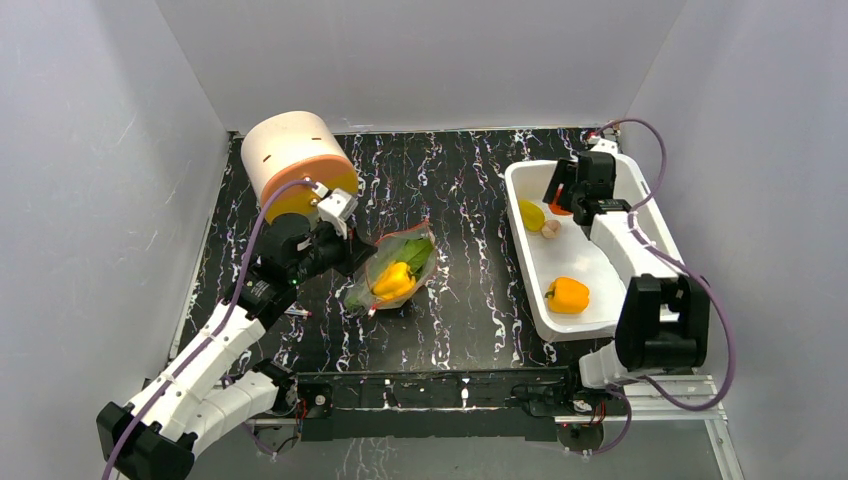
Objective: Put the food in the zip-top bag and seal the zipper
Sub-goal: Pick up the fake fruit from the bin, then place the fake fruit in the zipper food storage bag.
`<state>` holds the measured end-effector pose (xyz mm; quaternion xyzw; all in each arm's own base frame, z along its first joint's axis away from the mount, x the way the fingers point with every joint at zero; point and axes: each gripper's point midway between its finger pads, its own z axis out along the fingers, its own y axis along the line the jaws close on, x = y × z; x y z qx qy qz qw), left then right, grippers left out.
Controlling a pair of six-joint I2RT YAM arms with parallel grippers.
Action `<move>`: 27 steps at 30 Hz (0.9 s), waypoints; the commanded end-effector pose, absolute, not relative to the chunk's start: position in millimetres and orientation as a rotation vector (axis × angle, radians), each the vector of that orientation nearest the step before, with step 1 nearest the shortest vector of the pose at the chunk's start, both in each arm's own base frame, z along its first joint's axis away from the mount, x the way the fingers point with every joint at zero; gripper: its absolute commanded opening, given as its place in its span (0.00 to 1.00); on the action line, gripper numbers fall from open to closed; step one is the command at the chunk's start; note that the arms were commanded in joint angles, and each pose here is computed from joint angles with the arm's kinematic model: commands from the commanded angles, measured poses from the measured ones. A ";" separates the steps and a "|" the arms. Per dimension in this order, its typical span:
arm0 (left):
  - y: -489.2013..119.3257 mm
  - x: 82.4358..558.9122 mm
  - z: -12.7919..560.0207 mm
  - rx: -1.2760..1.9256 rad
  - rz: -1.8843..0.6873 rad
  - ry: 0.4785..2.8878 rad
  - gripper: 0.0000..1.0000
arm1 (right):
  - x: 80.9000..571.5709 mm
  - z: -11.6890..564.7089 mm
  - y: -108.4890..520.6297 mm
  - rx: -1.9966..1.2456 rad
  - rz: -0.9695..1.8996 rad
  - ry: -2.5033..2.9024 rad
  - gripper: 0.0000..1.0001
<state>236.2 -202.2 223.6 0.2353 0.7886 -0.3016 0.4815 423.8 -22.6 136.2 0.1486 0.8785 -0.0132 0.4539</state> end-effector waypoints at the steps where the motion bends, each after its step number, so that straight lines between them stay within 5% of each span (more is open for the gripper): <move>1: -191.3 247.2 235.7 0.533 -0.641 1.892 0.00 | 417.0 199.2 -16.5 0.371 0.015 2.051 0.47; 27: -186.6 332.2 286.1 0.355 -0.394 1.874 0.00 | 322.2 317.0 185.6 -0.075 0.710 1.844 0.44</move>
